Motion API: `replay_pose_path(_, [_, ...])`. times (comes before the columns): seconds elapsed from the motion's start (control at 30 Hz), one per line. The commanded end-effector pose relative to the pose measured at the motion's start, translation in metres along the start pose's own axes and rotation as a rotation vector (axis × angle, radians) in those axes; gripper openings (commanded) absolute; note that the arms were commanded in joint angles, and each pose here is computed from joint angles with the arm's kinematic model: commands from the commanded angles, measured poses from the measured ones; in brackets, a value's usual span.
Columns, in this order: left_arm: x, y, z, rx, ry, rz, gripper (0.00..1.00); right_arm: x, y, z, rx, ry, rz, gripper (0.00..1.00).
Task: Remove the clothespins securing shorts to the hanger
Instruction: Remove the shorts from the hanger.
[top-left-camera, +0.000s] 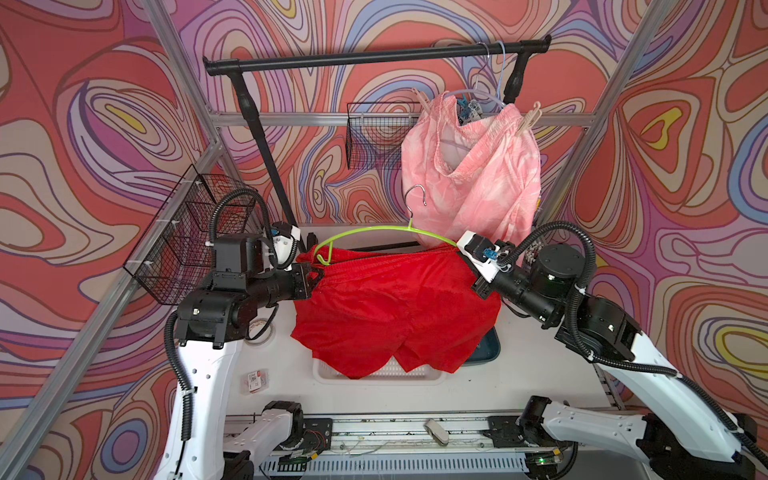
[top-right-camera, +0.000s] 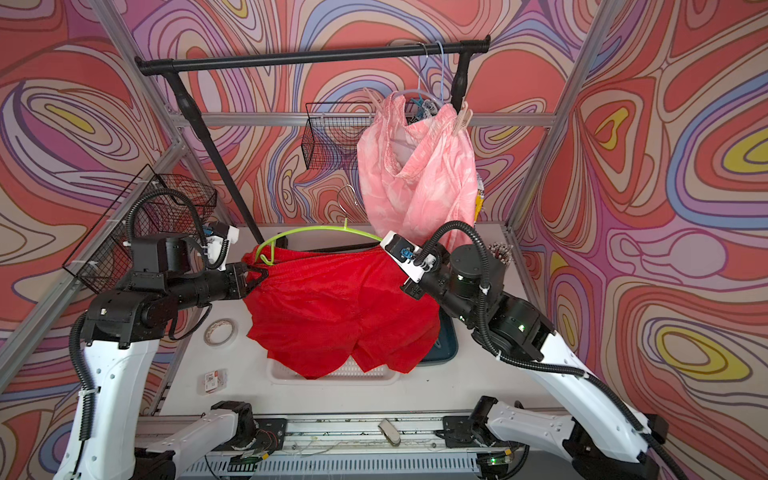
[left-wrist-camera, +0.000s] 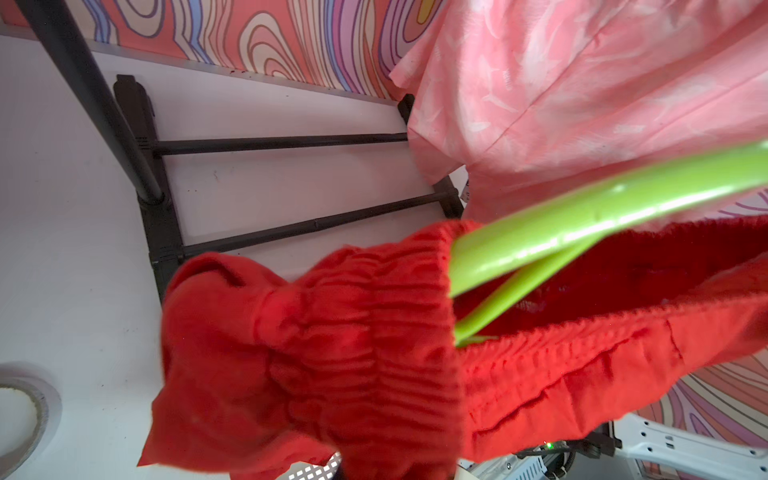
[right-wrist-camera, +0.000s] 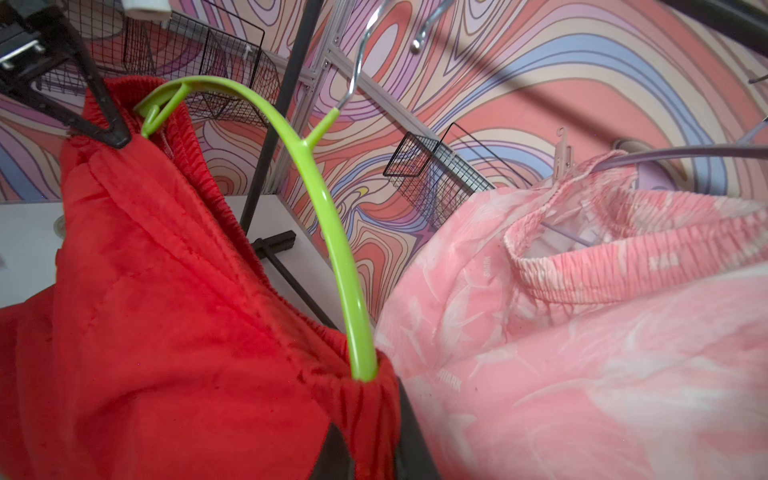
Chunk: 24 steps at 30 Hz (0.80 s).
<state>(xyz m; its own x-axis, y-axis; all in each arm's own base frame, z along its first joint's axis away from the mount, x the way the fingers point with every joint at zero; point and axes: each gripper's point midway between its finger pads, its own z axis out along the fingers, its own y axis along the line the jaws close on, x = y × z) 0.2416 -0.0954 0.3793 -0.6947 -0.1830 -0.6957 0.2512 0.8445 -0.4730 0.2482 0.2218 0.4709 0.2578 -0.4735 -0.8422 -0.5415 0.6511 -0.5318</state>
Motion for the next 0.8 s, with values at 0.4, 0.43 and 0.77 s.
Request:
replay_pose_path(0.4, [0.007,0.078,-0.046,-0.501,0.019,0.007,0.0,-0.057,-0.091,-0.072,0.339,-0.2,0.057,0.0])
replay_pose_path(0.43, [0.002,0.08,-0.049,-0.526,0.005,0.004,0.0,-0.054,-0.092,-0.077,0.345,-0.19,0.05,0.0])
replay_pose_path(0.77, [-0.005,0.103,-0.047,-0.611,0.02,-0.03,0.0,-0.051,-0.11,-0.119,0.45,-0.221,0.066,0.0])
